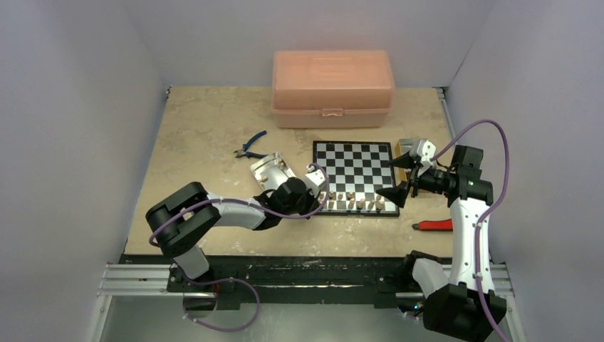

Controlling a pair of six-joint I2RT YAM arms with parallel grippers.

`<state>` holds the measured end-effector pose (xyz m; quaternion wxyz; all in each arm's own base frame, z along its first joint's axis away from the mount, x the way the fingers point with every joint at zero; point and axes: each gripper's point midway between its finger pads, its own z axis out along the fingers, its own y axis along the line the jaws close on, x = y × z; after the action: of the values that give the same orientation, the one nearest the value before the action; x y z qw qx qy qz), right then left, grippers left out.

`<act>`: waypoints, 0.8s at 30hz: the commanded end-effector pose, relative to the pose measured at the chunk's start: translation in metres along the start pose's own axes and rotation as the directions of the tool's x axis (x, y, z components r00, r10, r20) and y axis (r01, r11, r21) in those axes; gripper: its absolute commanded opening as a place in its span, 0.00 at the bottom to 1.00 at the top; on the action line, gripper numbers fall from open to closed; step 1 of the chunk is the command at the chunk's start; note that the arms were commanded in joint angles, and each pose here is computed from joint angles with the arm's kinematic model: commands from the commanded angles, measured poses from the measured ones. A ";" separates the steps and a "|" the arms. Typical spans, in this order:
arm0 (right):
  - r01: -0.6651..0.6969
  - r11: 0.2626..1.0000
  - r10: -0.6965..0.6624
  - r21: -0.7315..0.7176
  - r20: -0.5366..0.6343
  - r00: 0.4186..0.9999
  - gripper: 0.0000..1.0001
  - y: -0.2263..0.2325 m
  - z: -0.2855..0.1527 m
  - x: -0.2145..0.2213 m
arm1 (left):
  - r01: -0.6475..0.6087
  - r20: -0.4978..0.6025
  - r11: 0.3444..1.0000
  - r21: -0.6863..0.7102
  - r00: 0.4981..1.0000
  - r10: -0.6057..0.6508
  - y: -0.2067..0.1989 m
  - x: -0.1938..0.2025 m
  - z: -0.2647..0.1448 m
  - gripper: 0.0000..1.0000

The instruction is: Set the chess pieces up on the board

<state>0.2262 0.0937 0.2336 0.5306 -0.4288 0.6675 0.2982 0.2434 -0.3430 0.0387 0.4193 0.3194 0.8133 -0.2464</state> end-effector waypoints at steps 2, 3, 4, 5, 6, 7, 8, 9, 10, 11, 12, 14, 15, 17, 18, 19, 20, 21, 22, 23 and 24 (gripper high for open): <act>0.019 1.000 -0.019 -0.005 -0.001 1.000 0.99 0.000 0.000 -0.002 | 0.009 0.046 1.000 0.022 0.999 -0.010 -0.009 -0.018 0.004 0.00; 0.019 1.000 -0.019 -0.005 -0.001 1.000 0.99 0.000 0.000 -0.002 | 0.009 0.046 1.000 0.019 0.999 -0.010 -0.008 -0.018 0.003 0.00; 0.019 1.000 -0.019 -0.006 -0.001 1.000 0.99 0.000 0.000 -0.002 | 0.009 0.045 1.000 0.012 0.999 -0.009 -0.007 -0.018 0.002 0.00; 0.018 1.000 -0.018 -0.007 -0.001 1.000 0.99 0.000 0.001 -0.002 | 0.009 0.047 1.000 0.004 0.999 -0.009 -0.005 -0.018 0.001 0.00; 0.018 1.000 -0.018 -0.007 -0.001 1.000 0.99 0.000 0.001 -0.002 | 0.009 0.047 1.000 -0.009 0.999 -0.009 -0.003 -0.019 -0.001 0.00; 0.017 1.000 -0.017 -0.007 -0.001 1.000 0.99 0.000 0.001 -0.002 | 0.009 0.046 1.000 -0.022 0.999 -0.008 -0.001 -0.018 -0.003 0.00; 0.018 1.000 -0.018 -0.007 -0.001 1.000 0.99 0.000 0.000 -0.002 | 0.010 0.045 0.999 -0.033 0.999 -0.009 0.001 -0.018 -0.005 0.00; 0.020 1.000 -0.020 -0.007 -0.001 1.000 0.99 0.000 0.000 -0.003 | 0.011 0.049 0.999 -0.038 0.999 -0.009 0.002 -0.019 -0.008 0.00; 0.019 1.000 -0.019 -0.009 -0.002 1.000 0.99 0.000 0.001 -0.002 | 0.010 0.054 0.999 -0.041 0.998 -0.008 0.003 -0.021 -0.010 0.00; 0.020 1.000 -0.020 -0.009 -0.002 1.000 0.99 0.000 0.001 -0.002 | 0.010 0.058 0.999 -0.041 0.998 -0.008 0.003 -0.022 -0.013 0.00; 0.020 1.000 -0.020 -0.009 -0.003 1.000 0.99 0.000 0.001 -0.002 | 0.010 0.061 0.999 -0.040 0.998 -0.008 0.003 -0.024 -0.015 0.00; 0.019 1.000 -0.019 -0.009 -0.004 1.000 0.99 0.000 0.001 -0.002 | 0.010 0.074 0.999 -0.036 0.997 -0.007 0.002 -0.028 -0.021 0.00; 0.020 1.000 -0.020 -0.009 -0.004 1.000 0.99 0.000 0.001 -0.002 | 0.008 0.078 0.999 -0.034 0.997 -0.006 0.002 -0.030 -0.024 0.00; 0.021 1.000 -0.021 -0.010 -0.004 1.000 0.99 0.000 0.001 -0.002 | 0.004 0.088 1.000 -0.028 0.996 -0.002 0.001 -0.035 -0.030 0.00; 0.022 1.000 -0.022 -0.010 -0.004 1.000 0.99 0.000 0.001 -0.002 | 0.003 0.100 1.000 -0.025 0.995 0.000 0.000 -0.040 -0.035 0.00; 0.022 1.000 -0.022 -0.011 -0.004 1.000 0.99 0.000 0.001 -0.002 | 0.000 0.107 1.000 -0.023 0.994 0.003 -0.001 -0.043 -0.039 0.00; 0.021 1.000 -0.021 -0.010 -0.006 1.000 0.99 0.000 0.001 -0.002 | -0.005 0.114 1.000 -0.023 0.993 0.007 -0.001 -0.046 -0.043 0.00; 0.021 1.000 -0.021 -0.011 -0.006 1.000 0.99 0.000 0.001 -0.002 | -0.012 0.117 1.000 -0.026 0.993 0.015 0.000 -0.047 -0.048 0.00; 0.020 1.000 -0.020 -0.010 -0.006 1.000 0.99 0.000 0.001 -0.001 | -0.019 0.123 0.999 -0.028 0.992 0.022 0.000 -0.051 -0.052 0.00; 0.021 1.000 -0.021 -0.011 -0.007 1.000 0.99 0.000 0.001 -0.001 | -0.028 0.127 0.999 -0.032 0.991 0.032 0.001 -0.053 -0.057 0.01; 0.023 1.000 -0.023 -0.010 -0.007 1.000 0.99 0.000 0.001 -0.002 | -0.035 0.129 0.998 -0.043 0.991 0.041 0.003 -0.055 -0.062 0.03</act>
<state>0.2261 0.0947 0.2303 0.5245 -0.4286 0.6702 0.3034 0.2401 -0.3272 0.0972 0.4627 0.3034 0.7941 -0.2514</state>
